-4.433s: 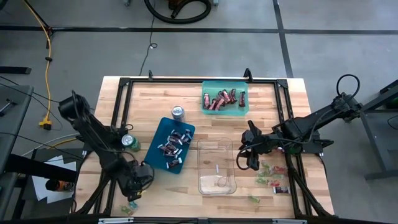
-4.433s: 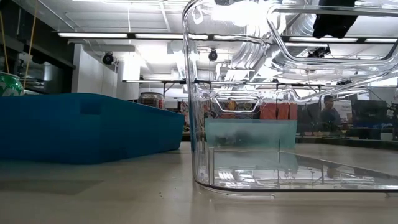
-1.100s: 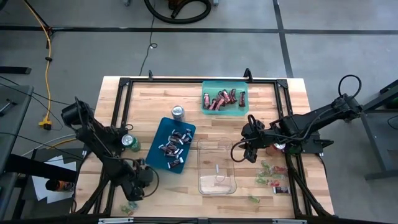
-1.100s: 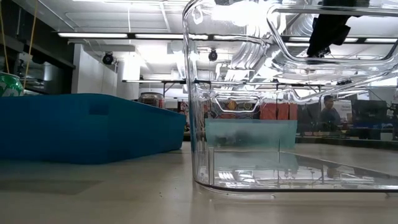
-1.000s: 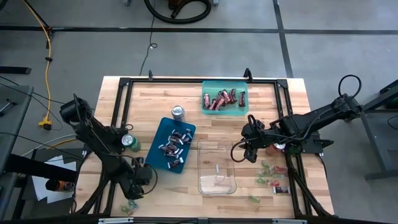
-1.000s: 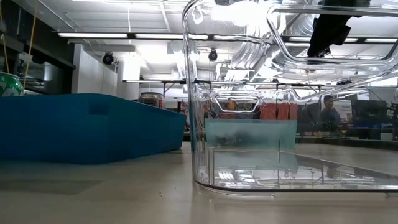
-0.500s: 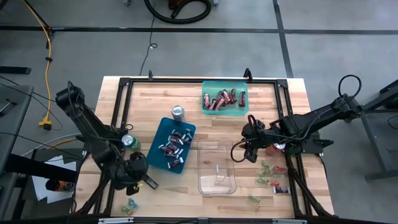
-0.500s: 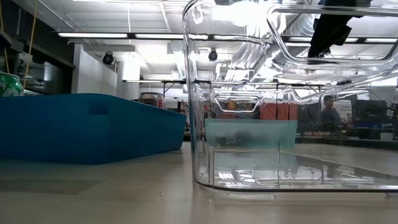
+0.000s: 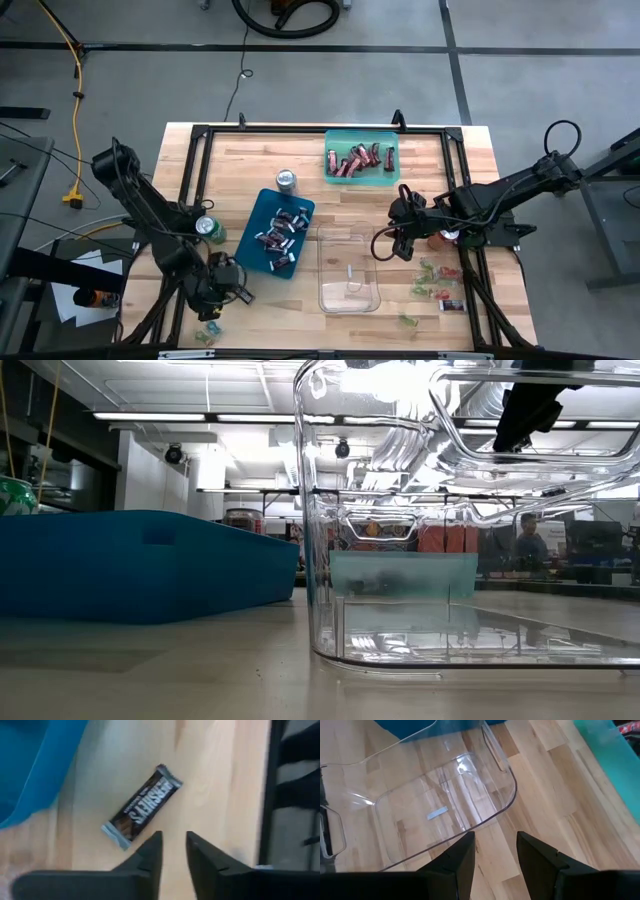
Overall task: Sort candy
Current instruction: Put the chocolate bar into the blue bin
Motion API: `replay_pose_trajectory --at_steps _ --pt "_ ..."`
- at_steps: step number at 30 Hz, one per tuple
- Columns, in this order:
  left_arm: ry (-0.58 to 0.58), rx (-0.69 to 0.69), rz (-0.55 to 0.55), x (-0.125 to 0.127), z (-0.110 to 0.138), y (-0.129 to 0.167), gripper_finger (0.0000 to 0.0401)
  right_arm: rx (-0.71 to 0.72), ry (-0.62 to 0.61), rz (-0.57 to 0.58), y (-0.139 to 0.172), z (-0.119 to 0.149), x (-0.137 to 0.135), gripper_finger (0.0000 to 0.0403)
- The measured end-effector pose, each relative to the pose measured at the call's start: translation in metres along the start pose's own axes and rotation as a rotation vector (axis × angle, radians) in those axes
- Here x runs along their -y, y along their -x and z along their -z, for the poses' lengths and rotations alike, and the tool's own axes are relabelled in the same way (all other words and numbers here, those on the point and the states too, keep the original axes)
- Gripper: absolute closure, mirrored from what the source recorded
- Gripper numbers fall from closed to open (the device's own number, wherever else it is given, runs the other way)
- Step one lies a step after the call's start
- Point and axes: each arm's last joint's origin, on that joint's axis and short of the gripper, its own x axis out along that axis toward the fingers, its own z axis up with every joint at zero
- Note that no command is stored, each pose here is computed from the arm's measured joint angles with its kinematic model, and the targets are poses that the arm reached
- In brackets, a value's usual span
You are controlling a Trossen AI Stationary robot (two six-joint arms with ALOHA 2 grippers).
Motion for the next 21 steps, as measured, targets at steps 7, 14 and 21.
replay_pose_trajectory --at_steps 7,14,21 --pt "-0.305 -0.026 -0.158 -0.004 0.001 -0.029 0.0216 0.005 0.008 0.005 0.000 0.000 0.000 0.0265" --pt "-0.473 -0.175 -0.205 -0.007 0.007 -0.060 0.0177 0.004 -0.014 0.004 0.000 0.000 0.000 0.0265" --pt "-0.460 -0.182 -0.227 -0.007 0.007 -0.067 0.0273 0.004 -0.023 0.004 0.000 0.000 0.000 0.0265"
